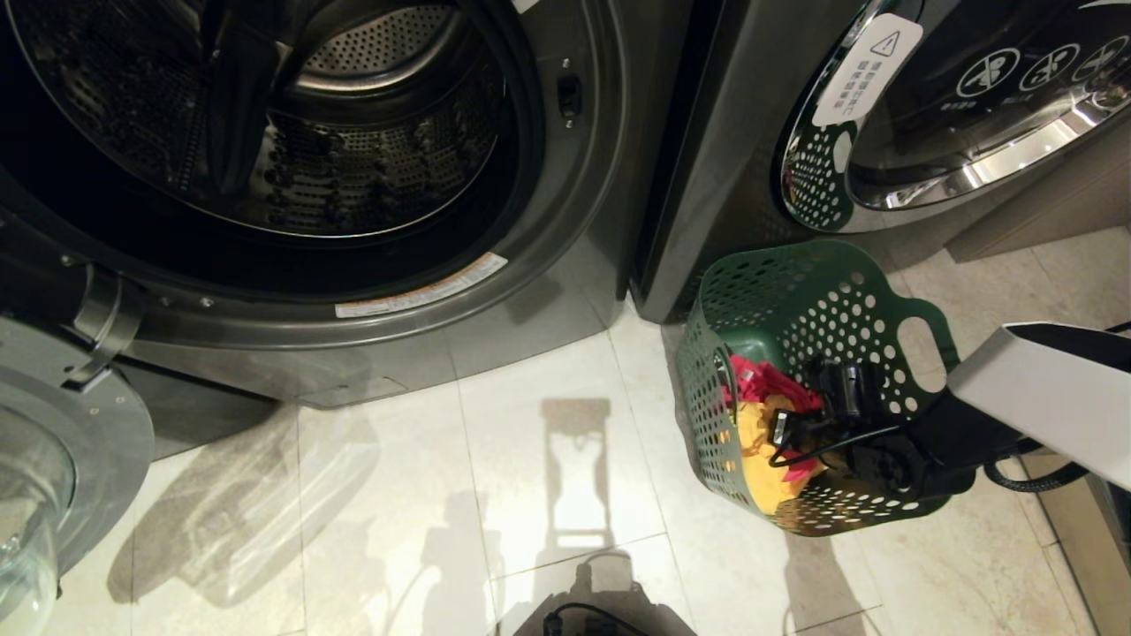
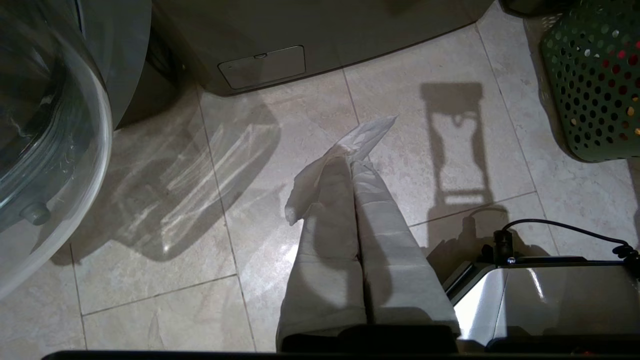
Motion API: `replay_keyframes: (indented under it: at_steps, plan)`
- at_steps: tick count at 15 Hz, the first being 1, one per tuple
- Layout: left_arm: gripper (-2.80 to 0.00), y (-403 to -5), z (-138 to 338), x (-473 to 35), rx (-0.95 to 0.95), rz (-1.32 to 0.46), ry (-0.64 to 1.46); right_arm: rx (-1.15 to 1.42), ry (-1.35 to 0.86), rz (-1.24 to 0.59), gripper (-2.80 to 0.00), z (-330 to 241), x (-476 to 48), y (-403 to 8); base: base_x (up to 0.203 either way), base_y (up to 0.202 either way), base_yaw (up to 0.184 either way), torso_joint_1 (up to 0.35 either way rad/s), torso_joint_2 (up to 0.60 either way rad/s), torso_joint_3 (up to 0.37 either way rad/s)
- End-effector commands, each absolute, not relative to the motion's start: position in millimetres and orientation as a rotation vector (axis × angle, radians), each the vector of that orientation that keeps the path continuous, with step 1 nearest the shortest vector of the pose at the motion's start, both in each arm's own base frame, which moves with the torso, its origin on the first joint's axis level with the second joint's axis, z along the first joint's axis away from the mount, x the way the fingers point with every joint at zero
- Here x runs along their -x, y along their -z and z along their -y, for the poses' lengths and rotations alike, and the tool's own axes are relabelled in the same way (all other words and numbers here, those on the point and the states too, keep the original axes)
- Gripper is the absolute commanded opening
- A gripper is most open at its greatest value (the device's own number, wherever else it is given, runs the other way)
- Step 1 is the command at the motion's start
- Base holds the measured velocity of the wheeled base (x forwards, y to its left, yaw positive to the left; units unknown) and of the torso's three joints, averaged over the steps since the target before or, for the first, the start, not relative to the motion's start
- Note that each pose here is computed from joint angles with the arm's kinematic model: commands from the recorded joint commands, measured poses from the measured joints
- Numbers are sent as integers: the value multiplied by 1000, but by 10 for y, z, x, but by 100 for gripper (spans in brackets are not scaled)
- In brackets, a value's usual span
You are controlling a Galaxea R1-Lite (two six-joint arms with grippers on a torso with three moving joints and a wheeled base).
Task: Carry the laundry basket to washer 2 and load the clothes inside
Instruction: Place the clothes into the washing machine
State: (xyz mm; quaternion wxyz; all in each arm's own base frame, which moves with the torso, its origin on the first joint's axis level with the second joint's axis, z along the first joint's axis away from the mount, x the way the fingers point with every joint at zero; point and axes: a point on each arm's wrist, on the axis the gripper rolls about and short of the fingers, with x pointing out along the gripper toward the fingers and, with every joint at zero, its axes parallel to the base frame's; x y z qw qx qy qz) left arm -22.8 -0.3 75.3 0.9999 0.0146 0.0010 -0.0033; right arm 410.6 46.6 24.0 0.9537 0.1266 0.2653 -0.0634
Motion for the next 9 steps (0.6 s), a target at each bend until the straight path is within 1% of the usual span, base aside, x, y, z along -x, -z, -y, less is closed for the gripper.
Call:
replay_keyframes:
  at_steps: [1,4,9]
  plan:
    - [-280,-754,3,227,-29,-3,6,-273,84,-439,-280,-541,-3823,-888,0,0,0,0,0,0]
    - [-280,-754,3,227,-29,-3,6,-270,16,-393,-280,-677,-3284,-1476,0,0,0,0,0,0]
    - [-280,-754,2,227,-28,-3,5,-235,-105,-358,-280,-818,-2203,-2342,0,0,0,0,0,0]
